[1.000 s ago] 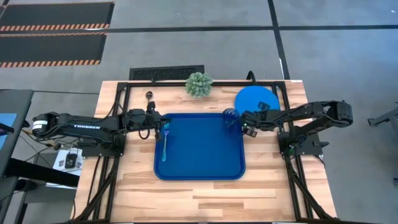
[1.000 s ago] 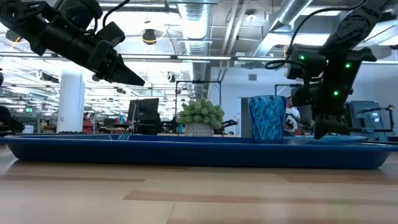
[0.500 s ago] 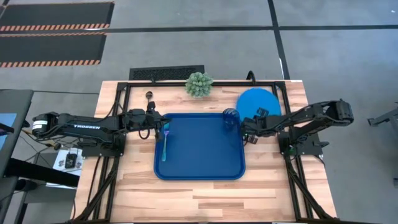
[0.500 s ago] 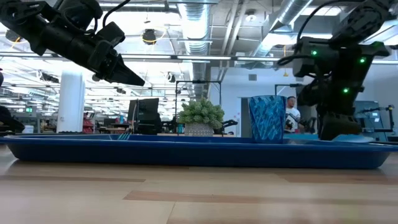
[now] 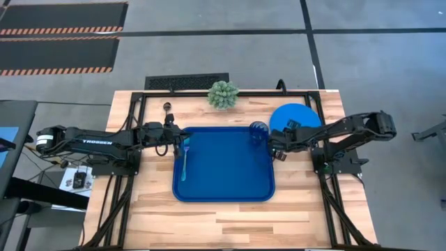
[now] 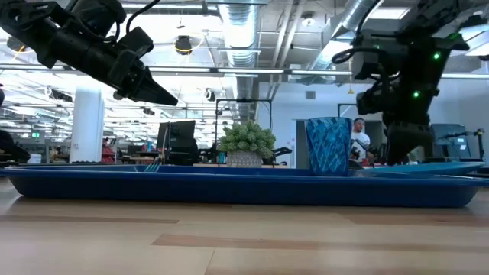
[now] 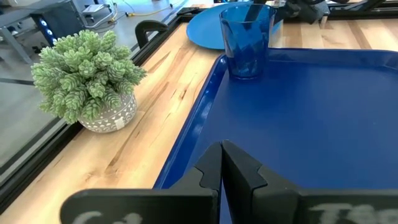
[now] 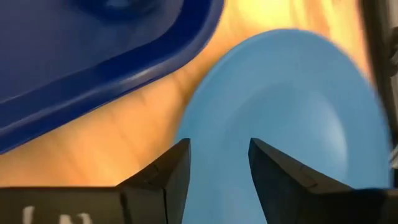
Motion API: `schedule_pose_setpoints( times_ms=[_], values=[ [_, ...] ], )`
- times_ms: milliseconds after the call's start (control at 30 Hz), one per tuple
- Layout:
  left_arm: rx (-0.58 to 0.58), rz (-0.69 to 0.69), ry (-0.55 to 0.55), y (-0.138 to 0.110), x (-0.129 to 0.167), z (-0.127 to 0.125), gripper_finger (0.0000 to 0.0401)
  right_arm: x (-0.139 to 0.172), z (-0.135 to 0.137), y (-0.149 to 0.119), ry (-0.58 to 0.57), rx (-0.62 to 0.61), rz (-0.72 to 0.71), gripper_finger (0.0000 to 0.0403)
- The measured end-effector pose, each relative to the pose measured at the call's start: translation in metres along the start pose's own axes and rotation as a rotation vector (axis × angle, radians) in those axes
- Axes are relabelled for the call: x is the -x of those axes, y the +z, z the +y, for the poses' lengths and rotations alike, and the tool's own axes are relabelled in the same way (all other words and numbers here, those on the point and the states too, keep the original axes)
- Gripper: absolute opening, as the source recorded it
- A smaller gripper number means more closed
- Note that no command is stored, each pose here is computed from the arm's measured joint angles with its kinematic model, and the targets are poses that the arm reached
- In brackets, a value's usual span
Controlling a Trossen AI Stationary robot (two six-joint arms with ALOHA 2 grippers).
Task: Pick and place plate/cup/fork/spoon on tray
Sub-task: Put the blue plate to the right of the fork on the blue serving tray
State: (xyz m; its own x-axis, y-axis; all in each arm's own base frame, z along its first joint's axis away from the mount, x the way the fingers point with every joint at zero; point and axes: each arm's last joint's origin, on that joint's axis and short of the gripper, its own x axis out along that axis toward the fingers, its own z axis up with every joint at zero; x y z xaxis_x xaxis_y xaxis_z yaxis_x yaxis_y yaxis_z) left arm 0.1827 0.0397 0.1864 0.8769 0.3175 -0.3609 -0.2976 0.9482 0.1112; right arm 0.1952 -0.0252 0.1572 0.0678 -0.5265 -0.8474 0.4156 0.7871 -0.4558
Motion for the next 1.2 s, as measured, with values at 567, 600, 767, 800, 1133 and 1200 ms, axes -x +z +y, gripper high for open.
schedule_pose_setpoints(
  times_ms=[567,600,767,800,1133,1200],
  values=[
    [-0.002,0.009,-0.001,-0.001,0.0,0.0,0.0,-0.018,0.021,-0.023,-0.032,0.01,0.076,0.017],
    [-0.002,0.008,0.0,-0.001,0.0,0.0,0.0,-0.02,0.021,-0.023,-0.049,0.015,0.088,0.0169],
    [-0.003,0.008,0.0,-0.001,0.0,0.0,0.0,-0.031,0.022,-0.022,-0.099,0.031,0.135,0.0152],
    [-0.003,0.008,-0.001,-0.001,0.0,0.0,0.0,-0.033,0.023,-0.022,-0.103,0.034,0.143,0.0145],
    [-0.005,0.008,0.0,-0.001,0.0,0.0,0.0,-0.032,0.019,-0.023,-0.162,0.048,0.121,0.0014],
    [-0.005,0.008,0.0,-0.001,0.0,0.0,0.0,-0.032,0.019,-0.023,-0.169,0.056,0.125,0.001]
  ],
)
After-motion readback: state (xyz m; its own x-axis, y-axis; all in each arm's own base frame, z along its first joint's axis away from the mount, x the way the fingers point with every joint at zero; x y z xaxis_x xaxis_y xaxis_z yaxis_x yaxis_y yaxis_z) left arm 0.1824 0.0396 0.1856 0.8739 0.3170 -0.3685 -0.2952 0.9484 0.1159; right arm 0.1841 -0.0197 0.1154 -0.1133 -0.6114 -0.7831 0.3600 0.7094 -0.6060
